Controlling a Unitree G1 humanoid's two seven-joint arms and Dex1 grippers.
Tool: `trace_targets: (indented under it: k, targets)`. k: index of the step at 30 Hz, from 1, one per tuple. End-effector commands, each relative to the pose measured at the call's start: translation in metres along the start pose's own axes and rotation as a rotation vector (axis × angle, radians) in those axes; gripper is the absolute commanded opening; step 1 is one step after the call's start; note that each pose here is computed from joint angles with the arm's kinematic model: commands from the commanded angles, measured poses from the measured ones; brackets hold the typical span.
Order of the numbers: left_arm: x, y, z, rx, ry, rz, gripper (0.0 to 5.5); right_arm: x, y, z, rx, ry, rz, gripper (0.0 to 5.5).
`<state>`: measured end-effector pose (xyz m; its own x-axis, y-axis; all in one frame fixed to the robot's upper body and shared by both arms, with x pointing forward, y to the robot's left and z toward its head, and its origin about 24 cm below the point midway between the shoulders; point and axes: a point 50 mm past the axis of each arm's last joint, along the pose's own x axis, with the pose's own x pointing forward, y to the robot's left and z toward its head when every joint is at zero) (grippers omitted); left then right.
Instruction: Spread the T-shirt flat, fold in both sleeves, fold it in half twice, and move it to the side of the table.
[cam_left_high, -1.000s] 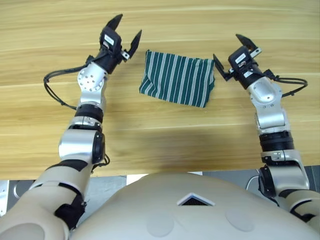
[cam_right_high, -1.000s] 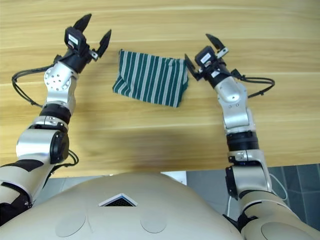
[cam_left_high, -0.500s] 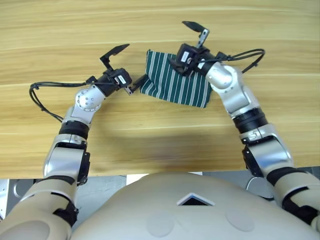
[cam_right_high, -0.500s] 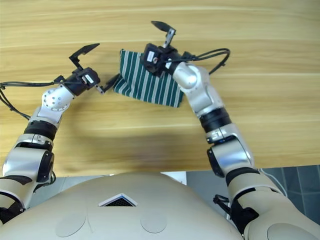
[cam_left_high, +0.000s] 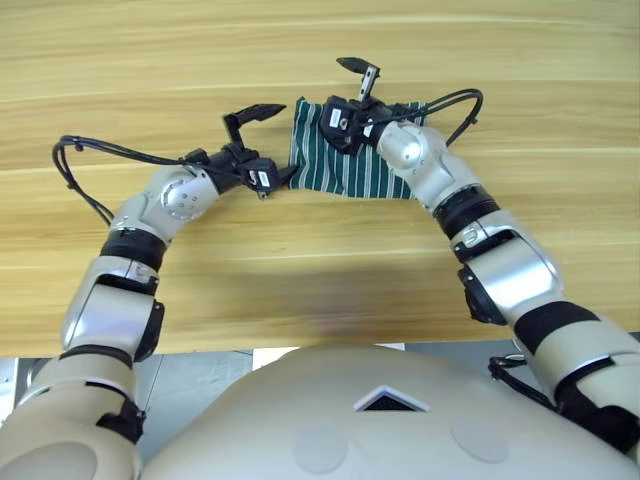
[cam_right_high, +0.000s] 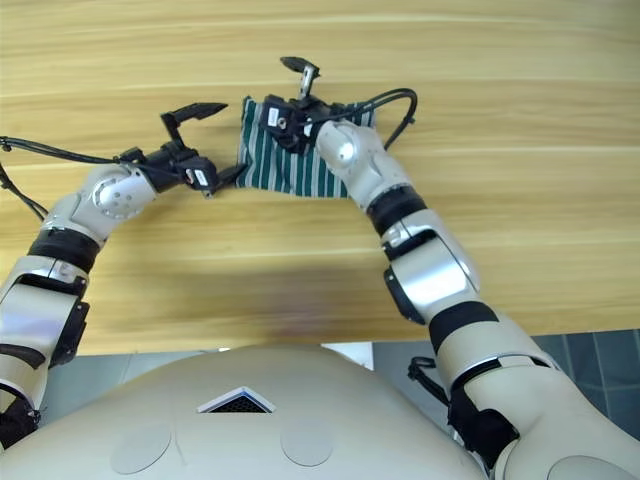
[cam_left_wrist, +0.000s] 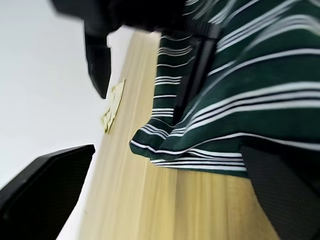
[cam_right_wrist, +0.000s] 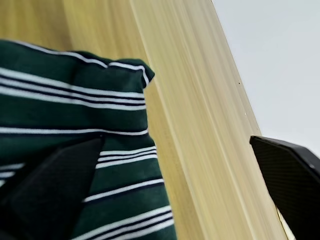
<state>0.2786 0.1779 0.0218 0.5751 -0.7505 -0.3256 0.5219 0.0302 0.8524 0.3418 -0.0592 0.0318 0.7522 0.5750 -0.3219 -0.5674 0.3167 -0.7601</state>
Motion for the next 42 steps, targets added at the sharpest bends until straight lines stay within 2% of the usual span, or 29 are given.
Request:
trace_targets:
  k: [1,6,12,18,21,25,31,34,42]
  targets:
    - [-0.023,-0.026,-0.006,0.087,0.058,-0.214,5.38,-0.002,0.006,-0.019,0.027,0.091,0.018,5.40]
    - [-0.029,-0.007,0.000,0.125,0.055,-0.124,5.38,0.000,0.013,-0.016,0.040,0.077,0.032,5.40]
    - [-0.026,0.019,-0.001,0.064,0.064,0.078,5.38,-0.008,0.007,0.001,0.147,-0.080,0.003,5.40]
    - [-0.013,0.034,0.013,0.063,-0.017,0.143,5.38,-0.011,0.011,0.000,0.144,-0.070,0.018,5.40]
    - [-0.001,0.027,0.023,0.068,-0.065,0.099,5.38,-0.009,0.013,0.001,0.141,-0.062,0.022,5.40]
    - [0.005,-0.007,0.033,0.061,-0.109,-0.062,5.38,-0.006,0.013,0.003,0.138,-0.056,0.022,5.40]
    - [0.007,-0.034,0.025,0.115,-0.048,-0.194,5.38,-0.005,0.013,0.004,0.144,-0.056,0.013,5.40]
    - [-0.001,-0.032,0.017,0.146,-0.013,-0.210,5.38,-0.006,0.013,0.001,0.144,-0.044,0.011,5.40]
    - [-0.025,-0.005,0.007,0.081,0.037,-0.052,5.38,-0.011,0.016,-0.015,0.138,0.020,0.007,5.40]
